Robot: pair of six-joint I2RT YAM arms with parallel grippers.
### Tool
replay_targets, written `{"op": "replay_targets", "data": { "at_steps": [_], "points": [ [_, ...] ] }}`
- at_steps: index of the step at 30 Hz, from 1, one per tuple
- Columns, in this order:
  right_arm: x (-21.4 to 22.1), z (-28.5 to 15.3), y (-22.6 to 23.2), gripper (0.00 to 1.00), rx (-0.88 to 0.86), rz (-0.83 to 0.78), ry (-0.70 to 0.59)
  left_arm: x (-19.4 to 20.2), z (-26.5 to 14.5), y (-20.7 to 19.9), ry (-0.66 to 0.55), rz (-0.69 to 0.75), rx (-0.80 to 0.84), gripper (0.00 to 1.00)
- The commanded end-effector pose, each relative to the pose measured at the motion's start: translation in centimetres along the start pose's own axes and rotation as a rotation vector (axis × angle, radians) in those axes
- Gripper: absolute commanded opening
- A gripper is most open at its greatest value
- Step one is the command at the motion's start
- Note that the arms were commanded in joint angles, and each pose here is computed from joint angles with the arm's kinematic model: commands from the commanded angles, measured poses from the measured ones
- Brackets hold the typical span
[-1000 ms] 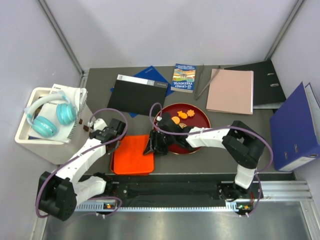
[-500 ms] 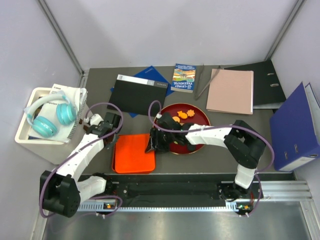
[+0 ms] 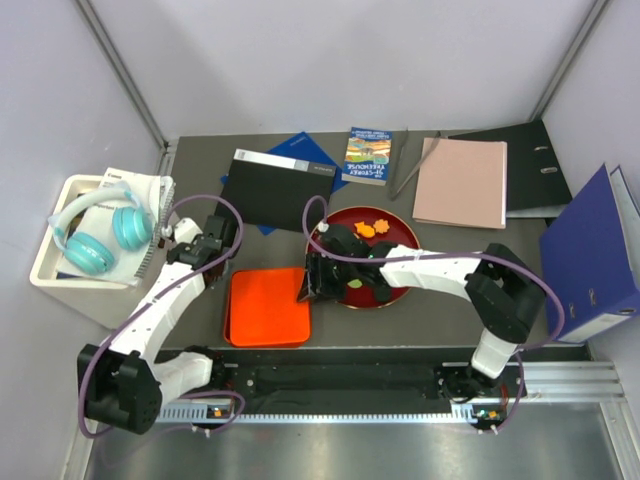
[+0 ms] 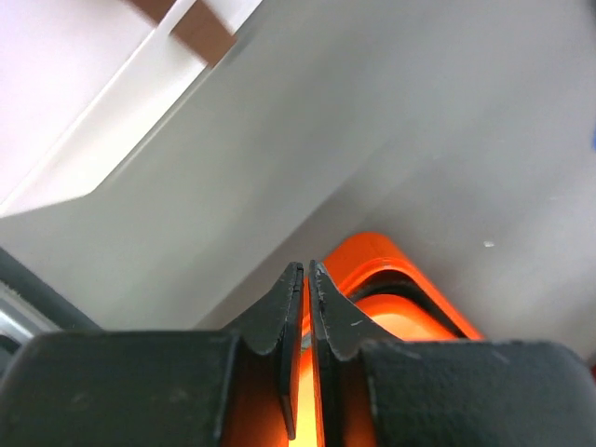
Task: Pack the cookies
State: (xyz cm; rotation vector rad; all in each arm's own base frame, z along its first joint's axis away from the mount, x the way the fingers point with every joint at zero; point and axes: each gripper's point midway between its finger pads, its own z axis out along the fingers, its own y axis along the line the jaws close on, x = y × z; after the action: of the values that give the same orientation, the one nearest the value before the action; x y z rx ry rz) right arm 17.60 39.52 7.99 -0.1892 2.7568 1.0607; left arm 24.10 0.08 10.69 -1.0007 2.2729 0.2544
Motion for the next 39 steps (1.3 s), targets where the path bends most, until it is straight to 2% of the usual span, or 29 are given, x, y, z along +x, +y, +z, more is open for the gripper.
{"op": "replay_targets", "data": {
  "at_steps": [1, 4, 6, 7, 8, 11, 12, 17, 28, 39],
  "points": [
    [-2.6, -3.4, 2.1, 0.53, -0.037, -0.068, -0.101, 1.1, 0.3, 1.4, 0.024, -0.019, -0.033, 0.11],
    [-2.6, -4.8, 1.3, 0.52, 0.006, -0.084, -0.115, 1.3, 0.4, 1.8, 0.027, -0.025, -0.045, 0.12],
    [-2.2, -5.7, 0.0, 0.46, 0.065, -0.088, -0.112, 1.5, 0.6, 2.1, 0.033, -0.026, -0.055, 0.11],
    [-1.9, -5.9, -0.7, 0.41, 0.086, -0.105, -0.106, 1.7, 0.7, 2.2, 0.038, -0.027, -0.06, 0.11],
    [-1.5, -6.0, -1.4, 0.25, 0.111, -0.108, -0.098, 1.9, 0.8, 2.4, 0.043, -0.032, -0.065, 0.11],
    [0.0, -6.2, -3.6, 0.03, 0.167, -0.125, -0.062, 2.7, 1.1, 2.7, 0.065, -0.047, -0.075, 0.09],
    [0.3, -6.3, -4.0, 0.0, 0.174, -0.128, -0.055, 2.9, 1.2, 2.9, 0.072, -0.055, -0.078, 0.07],
    [2.6, -5.3, -5.1, 0.0, 0.152, -0.145, 0.019, 4.2, 1.7, 3.4, 0.118, -0.093, -0.086, 0.0],
    [3.7, -3.4, -1.8, 0.0, 0.0, -0.179, 0.071, 5.4, 2.2, 3.9, 0.189, -0.148, -0.078, 0.0],
    [4.6, -1.6, -0.8, 0.0, -0.052, -0.166, 0.125, 5.6, 2.4, 3.6, 0.219, -0.163, -0.079, 0.0]
  ]
}}
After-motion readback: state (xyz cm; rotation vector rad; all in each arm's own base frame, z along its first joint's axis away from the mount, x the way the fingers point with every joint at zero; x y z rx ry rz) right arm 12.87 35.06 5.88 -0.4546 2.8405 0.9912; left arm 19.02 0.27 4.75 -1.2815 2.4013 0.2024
